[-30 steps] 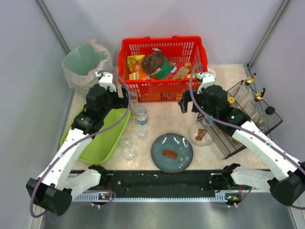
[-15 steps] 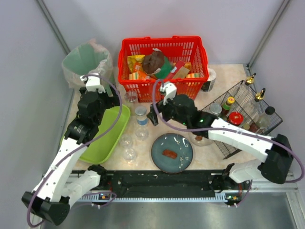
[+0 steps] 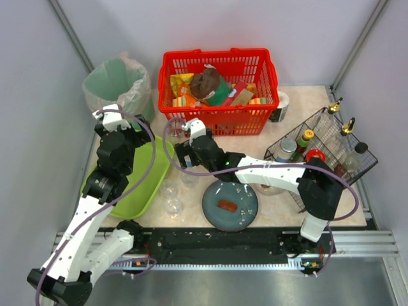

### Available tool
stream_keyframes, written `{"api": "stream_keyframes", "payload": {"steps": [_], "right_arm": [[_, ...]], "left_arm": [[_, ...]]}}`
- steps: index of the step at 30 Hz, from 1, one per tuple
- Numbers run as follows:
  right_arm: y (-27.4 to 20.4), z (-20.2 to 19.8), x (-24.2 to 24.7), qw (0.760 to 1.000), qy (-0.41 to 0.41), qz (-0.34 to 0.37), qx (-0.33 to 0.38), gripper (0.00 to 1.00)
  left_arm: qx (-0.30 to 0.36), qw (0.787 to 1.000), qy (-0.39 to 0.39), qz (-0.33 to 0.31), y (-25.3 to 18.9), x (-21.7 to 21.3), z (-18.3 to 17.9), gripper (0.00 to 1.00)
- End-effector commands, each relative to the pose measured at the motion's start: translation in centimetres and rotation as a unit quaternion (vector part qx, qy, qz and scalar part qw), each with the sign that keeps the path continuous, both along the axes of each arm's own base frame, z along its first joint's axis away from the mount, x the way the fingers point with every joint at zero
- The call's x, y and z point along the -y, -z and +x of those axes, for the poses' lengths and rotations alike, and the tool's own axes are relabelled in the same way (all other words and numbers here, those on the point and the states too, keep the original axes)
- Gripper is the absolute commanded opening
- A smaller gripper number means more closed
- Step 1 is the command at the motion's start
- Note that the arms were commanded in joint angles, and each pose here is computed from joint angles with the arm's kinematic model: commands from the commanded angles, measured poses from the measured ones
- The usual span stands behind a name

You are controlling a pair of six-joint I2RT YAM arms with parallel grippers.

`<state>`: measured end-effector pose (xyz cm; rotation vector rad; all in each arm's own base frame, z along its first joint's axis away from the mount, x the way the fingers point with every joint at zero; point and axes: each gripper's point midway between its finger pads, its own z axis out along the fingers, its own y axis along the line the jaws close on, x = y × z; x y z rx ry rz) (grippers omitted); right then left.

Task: Clear the kitchen counter

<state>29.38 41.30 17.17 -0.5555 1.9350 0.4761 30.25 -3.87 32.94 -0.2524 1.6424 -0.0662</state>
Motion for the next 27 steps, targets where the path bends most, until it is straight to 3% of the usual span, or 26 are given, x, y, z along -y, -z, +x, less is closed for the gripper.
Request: {"api": "stream_keyframes", "payload": {"steps": [1,4,9,16,22,27], "right_arm": [[-2.4,2.0,-2.2,0.998,0.034,0.036,0.029,0.98],[-1.1,2.8,-2.6,0.998,0.049,0.018,0.025,0.95],[-0.2,3.3,-2.6,0.998,0.062,0.004,0.021,0.75],[0.0,2.9,-1.8,0.998,0.069,0.005,0.015,0.58],[-2.3,2.7,-0.6,0.996,0.072,0.025,0.042,0.24],[-5.7,2.5,1.5,0.993,0.090,0.036,0.070,0.15]], "left_arm": [[0.020,1.000,0.007,-0.007,-1.1,0.4,0.6,0.99],[0.010,1.000,0.009,-0.003,-0.8,0.6,0.9,0.98],[-0.007,0.999,0.048,0.008,-0.4,2.0,1.5,0.99],[-0.019,0.999,0.042,0.000,-0.1,1.9,1.7,0.99],[-0.020,0.999,0.042,0.001,0.0,1.9,1.7,0.99],[-0.019,0.999,0.043,0.002,-0.1,1.8,1.7,0.99]]}}
